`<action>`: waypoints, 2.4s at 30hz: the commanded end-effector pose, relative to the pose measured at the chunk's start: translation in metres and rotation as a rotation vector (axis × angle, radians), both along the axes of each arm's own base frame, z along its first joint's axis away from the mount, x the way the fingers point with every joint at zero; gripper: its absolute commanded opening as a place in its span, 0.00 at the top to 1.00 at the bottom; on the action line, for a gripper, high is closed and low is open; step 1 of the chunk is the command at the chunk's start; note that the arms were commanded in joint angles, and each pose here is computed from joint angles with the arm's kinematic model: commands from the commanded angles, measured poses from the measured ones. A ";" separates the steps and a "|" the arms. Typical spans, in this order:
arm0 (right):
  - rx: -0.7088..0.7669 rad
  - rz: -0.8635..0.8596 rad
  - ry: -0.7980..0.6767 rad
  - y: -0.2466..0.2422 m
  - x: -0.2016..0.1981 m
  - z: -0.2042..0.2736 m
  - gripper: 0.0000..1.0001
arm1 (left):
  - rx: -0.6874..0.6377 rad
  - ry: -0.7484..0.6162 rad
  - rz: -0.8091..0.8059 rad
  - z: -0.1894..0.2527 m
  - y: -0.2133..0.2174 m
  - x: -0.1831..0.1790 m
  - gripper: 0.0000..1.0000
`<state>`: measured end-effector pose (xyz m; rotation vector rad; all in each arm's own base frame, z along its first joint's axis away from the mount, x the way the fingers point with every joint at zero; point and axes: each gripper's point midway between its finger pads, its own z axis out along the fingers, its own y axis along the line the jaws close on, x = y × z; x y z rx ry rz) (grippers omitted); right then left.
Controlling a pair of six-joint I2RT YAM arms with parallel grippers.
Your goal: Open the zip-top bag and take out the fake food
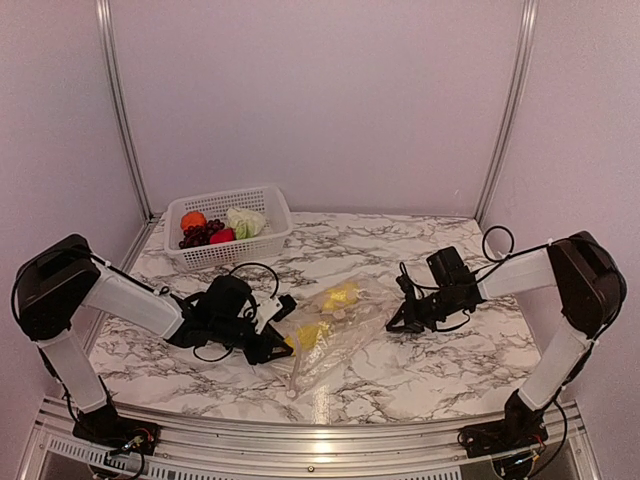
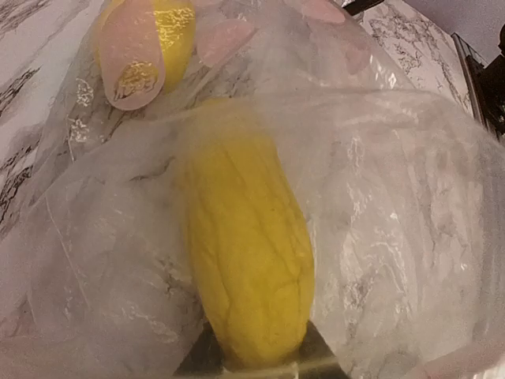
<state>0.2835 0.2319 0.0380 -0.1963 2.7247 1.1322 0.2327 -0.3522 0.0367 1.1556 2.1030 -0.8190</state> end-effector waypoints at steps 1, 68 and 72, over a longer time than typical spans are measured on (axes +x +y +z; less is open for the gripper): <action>-0.102 -0.089 -0.015 -0.024 0.010 -0.012 1.00 | 0.109 0.080 0.029 -0.020 0.035 -0.018 0.76; -0.023 -0.039 -0.033 -0.025 -0.008 0.017 0.97 | -0.132 0.220 0.733 0.151 0.098 0.284 0.03; -0.011 -0.032 -0.024 -0.024 -0.024 0.014 0.92 | -0.134 0.272 0.722 0.149 0.108 0.241 0.02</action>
